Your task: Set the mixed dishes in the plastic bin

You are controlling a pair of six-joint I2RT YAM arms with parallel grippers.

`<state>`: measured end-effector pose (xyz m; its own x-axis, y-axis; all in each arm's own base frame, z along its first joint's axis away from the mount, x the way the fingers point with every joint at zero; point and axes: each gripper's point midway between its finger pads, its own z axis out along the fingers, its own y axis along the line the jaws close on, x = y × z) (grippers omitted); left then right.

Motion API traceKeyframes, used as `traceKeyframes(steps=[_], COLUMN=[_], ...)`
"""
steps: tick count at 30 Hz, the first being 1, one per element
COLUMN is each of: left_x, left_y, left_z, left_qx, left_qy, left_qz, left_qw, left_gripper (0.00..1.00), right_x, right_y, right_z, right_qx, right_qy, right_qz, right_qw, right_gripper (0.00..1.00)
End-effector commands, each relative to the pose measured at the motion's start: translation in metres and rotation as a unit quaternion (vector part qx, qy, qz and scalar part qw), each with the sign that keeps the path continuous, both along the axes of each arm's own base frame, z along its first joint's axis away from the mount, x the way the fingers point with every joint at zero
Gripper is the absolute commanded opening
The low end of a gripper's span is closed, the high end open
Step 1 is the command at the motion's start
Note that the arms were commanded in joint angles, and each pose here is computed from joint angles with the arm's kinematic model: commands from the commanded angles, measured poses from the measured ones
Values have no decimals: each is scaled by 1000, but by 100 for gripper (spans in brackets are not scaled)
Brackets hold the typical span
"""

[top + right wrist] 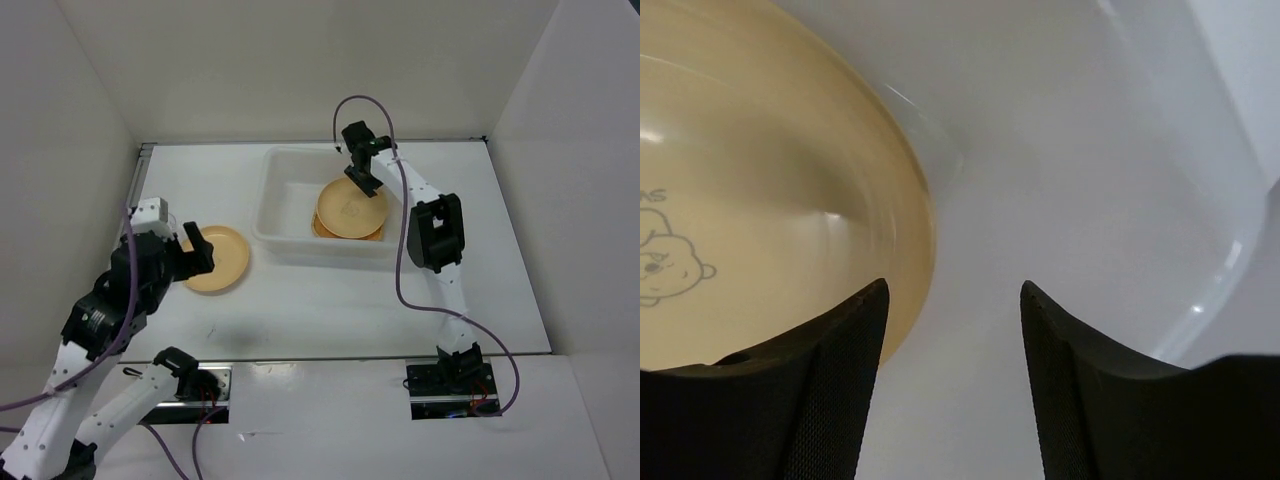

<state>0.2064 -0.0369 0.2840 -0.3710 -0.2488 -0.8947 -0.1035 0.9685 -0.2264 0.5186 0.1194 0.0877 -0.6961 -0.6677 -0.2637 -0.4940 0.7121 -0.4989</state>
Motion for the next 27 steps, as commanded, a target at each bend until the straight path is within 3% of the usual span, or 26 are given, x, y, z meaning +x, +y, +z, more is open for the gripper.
traceKeyframes(steps=[1, 4, 6, 8, 10, 14, 18, 22, 27], left_x=[17, 28, 36, 43, 43, 42, 35, 15, 5], left_y=[-25, -59, -75, -83, -71, -66, -66, -61, -34], left_z=[-8, -42, -63, -70, -82, -94, -118, -139, -139], left_qx=[-16, -52, -94, -130, -170, -252, -358, -459, -489], left_qy=[38, 138, 185, 189, 195, 193, 206, 221, 177], left_qz=[-31, -61, -43, -29, 50, 121, 176, 253, 333], left_qw=[999, 987, 977, 973, 965, 940, 894, 823, 787], left_gripper=[100, 100, 100, 100, 100, 100, 100, 100, 100], right_x=[10, -11, -35, -73, -114, -171, -198, -216, -216], right_y=[12, 21, 26, 25, 11, -25, -66, -70, -72], right_z=[115, 184, 182, 177, 159, 123, 112, 100, 104], right_qx=[46, 105, 136, 163, 163, 153, 184, 235, 251], right_qy=[-132, -186, -159, -132, -106, -97, -140, -155, -171], right_qz=[-7, 11, 33, 50, 54, 27, -33, -44, -42], right_qw=[990, 977, 977, 976, 979, 983, 972, 959, 952], right_gripper=[61, 66, 66, 68, 82, 91, 93, 98, 98])
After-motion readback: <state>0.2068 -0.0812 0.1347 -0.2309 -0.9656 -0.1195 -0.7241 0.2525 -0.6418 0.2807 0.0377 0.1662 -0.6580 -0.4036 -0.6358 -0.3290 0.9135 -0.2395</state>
